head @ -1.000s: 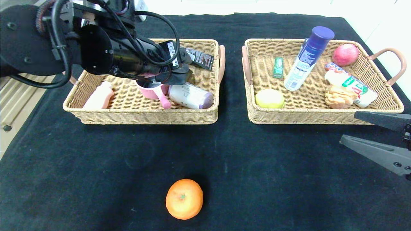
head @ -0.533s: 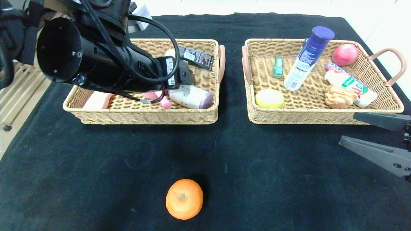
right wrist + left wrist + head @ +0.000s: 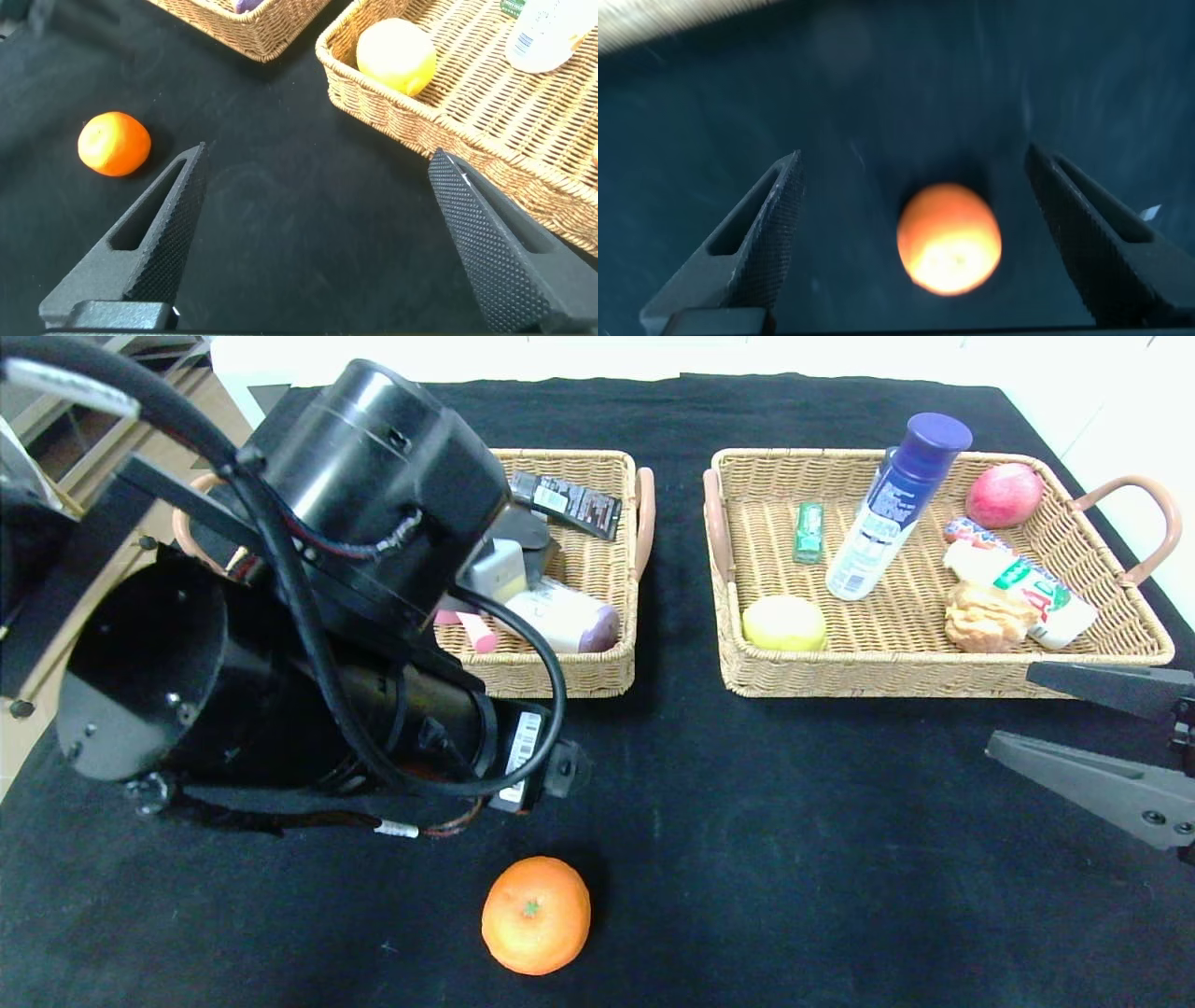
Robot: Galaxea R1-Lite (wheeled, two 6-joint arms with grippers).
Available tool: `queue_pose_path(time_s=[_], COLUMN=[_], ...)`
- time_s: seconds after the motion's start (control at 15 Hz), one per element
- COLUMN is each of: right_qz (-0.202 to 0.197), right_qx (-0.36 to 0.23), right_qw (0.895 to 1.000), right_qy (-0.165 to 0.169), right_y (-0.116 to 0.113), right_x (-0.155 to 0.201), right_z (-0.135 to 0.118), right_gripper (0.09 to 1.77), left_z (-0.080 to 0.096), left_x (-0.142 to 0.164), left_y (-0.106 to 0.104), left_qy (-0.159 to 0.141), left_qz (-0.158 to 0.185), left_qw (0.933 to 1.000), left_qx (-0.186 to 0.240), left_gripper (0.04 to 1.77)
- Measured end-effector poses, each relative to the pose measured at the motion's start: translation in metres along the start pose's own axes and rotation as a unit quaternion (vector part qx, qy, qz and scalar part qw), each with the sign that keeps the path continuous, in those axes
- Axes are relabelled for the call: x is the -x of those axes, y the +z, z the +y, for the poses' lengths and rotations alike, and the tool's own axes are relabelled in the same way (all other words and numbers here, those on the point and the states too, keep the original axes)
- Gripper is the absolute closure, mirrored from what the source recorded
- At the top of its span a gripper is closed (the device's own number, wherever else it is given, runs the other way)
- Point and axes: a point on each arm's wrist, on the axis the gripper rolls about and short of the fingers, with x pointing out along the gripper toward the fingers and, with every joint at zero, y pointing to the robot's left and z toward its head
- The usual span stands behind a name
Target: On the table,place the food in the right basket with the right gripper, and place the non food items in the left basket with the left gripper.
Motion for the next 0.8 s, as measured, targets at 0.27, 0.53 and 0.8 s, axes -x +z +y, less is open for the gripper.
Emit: queue_pose_path(time_s=[0.27, 0.53, 0.8], right_qz=[0.001, 0.002, 0.002], right_qx=[0.000, -0.001, -0.001], right_qw=[1.000, 1.000, 1.000], right_qy=[0.000, 0.000, 0.000], right_y=[0.000, -0.001, -0.001], right_x=[0.000, 0.000, 0.000], right_z=[0.000, 0.000, 0.000], right_gripper=[0.15, 0.15, 0.15], left_z=[-0.013, -0.020, -0.026], left_x=[-0.011, -0.015, -0.027], left_y=[-0.024, -0.040, -0.057], left_qy=[-0.002, -0.003, 0.006], left_qz=[0.044, 0.070, 0.105], left_qw=[0.9989, 0.9972, 0.9942], left_qx=[-0.014, -0.025, -0.023], left_gripper=[0.11, 0.10, 0.10])
